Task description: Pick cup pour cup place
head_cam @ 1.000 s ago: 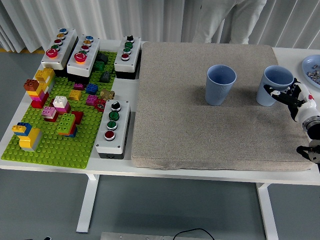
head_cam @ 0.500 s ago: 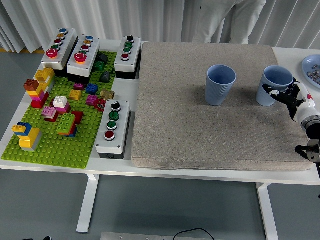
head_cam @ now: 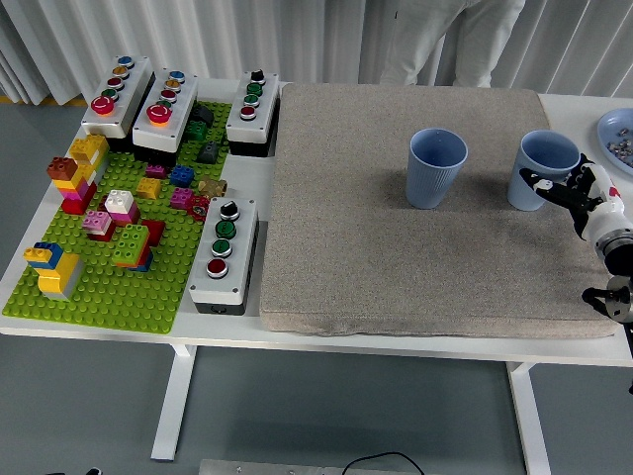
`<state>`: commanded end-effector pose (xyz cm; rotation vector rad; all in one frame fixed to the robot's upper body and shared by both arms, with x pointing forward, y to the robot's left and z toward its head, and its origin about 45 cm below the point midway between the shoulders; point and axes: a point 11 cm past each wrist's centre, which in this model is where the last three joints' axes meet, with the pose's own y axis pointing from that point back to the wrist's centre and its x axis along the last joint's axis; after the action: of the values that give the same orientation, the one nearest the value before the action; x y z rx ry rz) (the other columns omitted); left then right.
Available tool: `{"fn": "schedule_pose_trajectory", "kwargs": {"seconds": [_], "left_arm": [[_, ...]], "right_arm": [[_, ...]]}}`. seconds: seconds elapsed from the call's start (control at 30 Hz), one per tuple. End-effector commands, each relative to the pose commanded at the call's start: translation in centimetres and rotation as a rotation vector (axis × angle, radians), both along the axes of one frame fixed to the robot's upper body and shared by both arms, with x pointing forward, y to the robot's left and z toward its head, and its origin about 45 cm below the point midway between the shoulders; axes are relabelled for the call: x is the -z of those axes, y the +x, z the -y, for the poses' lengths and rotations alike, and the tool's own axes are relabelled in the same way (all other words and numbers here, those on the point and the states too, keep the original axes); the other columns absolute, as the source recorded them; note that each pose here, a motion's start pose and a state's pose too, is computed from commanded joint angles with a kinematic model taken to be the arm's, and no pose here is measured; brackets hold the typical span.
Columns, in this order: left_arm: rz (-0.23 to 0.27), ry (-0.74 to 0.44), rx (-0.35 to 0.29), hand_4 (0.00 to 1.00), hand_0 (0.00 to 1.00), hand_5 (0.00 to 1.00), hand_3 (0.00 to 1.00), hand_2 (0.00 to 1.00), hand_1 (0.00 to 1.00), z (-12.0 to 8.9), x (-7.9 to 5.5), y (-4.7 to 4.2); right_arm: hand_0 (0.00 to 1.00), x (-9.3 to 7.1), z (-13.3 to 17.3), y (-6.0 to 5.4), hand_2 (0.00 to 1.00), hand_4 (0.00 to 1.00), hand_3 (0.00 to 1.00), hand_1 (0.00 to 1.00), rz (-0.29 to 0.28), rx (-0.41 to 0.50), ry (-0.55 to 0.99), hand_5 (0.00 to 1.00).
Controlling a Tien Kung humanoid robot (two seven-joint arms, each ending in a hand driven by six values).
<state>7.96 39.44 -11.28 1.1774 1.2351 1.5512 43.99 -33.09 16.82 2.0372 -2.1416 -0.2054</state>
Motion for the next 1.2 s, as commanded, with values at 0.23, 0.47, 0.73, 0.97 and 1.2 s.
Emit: {"fn": "schedule_pose_trajectory", "kwargs": {"seconds": [0.23,0.47,0.73,0.97,1.2], "left_arm": [[-0.004,0.002,-0.005,0.512,0.733,0.892,0.667,0.835,0.802,-0.1,0.0,-0.27],[-0.006,0.01,-0.013,0.512,0.732,0.891,0.666,0.835,0.802,-0.6,-0.1,-0.46],[-0.01,0.017,-0.023,0.512,0.732,0.892,0.665,0.835,0.801,-1.0,-0.1,-0.84],[-0.008,0.018,-0.023,0.512,0.733,0.892,0.666,0.835,0.801,-1.1,-0.2,-0.68],[-0.006,0.017,-0.022,0.512,0.733,0.892,0.665,0.834,0.8,-1.0,-0.2,-0.48]], "right_arm": [[0.786,-0.4,-0.4,0.0,0.6,0.645,0.696,0.692,0.011,-0.017,-0.009,0.103],[0.783,-2.2,-1.6,0.4,0.599,0.646,0.693,0.693,0.058,-0.065,-0.056,0.103],[0.793,-4.7,-2.5,0.7,0.612,0.646,0.694,0.699,0.13,-0.102,-0.143,0.102],[0.795,-6.5,-2.8,0.9,0.611,0.648,0.694,0.699,0.185,-0.109,-0.228,0.105],[0.796,-6.9,-3.4,1.0,0.612,0.647,0.694,0.699,0.215,-0.115,-0.306,0.108]]}}
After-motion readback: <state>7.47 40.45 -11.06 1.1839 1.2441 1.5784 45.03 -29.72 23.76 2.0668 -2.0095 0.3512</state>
